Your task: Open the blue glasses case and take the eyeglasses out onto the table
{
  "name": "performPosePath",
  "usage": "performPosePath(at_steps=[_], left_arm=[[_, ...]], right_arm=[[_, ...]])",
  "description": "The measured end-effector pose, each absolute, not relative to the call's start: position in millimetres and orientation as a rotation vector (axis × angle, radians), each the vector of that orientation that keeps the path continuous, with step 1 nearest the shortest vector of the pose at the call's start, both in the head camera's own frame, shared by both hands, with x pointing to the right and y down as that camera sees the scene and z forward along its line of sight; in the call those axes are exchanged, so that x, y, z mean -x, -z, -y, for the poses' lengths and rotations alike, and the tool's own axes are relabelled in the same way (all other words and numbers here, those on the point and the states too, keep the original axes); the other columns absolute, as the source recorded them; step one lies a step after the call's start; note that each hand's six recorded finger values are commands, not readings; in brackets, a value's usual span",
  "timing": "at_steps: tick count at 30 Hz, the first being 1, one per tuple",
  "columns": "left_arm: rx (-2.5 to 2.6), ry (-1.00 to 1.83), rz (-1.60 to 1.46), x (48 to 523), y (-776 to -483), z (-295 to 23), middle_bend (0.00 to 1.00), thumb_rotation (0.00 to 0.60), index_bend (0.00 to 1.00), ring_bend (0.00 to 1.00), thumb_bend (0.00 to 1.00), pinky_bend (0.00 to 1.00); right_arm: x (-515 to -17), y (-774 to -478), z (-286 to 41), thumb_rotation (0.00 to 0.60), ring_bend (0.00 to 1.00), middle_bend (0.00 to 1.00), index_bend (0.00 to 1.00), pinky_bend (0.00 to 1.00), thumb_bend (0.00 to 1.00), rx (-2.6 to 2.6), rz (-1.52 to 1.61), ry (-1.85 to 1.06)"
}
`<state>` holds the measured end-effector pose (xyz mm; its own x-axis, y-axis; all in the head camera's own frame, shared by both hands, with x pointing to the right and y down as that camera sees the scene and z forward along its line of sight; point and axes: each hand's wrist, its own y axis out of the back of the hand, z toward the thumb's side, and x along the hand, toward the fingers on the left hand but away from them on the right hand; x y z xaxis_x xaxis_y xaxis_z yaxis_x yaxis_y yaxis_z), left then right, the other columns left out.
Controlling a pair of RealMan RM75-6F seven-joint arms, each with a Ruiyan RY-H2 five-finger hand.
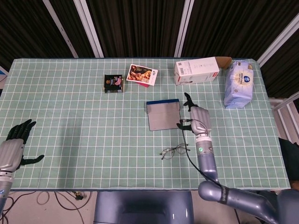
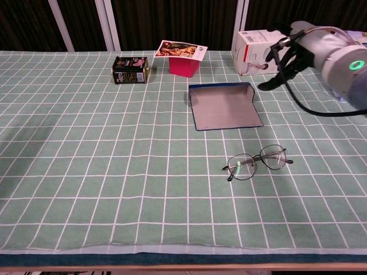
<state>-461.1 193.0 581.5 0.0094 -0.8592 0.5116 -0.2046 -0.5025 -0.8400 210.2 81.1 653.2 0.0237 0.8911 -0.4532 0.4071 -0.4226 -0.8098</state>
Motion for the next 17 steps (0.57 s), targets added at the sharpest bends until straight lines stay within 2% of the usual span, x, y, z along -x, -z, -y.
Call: performPosePath(at_steps=[7, 17], left_arm=[[1.694, 1.532, -1.046, 463, -584, -193, 0.0, 0.6, 0.0, 0.0, 0.0, 0.0], [1.642, 1.537, -0.991, 459, -587, -197, 0.0, 0.6, 0.0, 0.0, 0.0, 0.0]], right_arm=[[-300, -606, -137, 0.6, 0.0, 0.0, 0.0, 0.25, 0.02, 1.741, 1.188, -1.519], [-382, -574, -215, 0.6, 0.0, 0.0, 0.0, 0.24, 0.02, 1.629, 1.141, -1.556]])
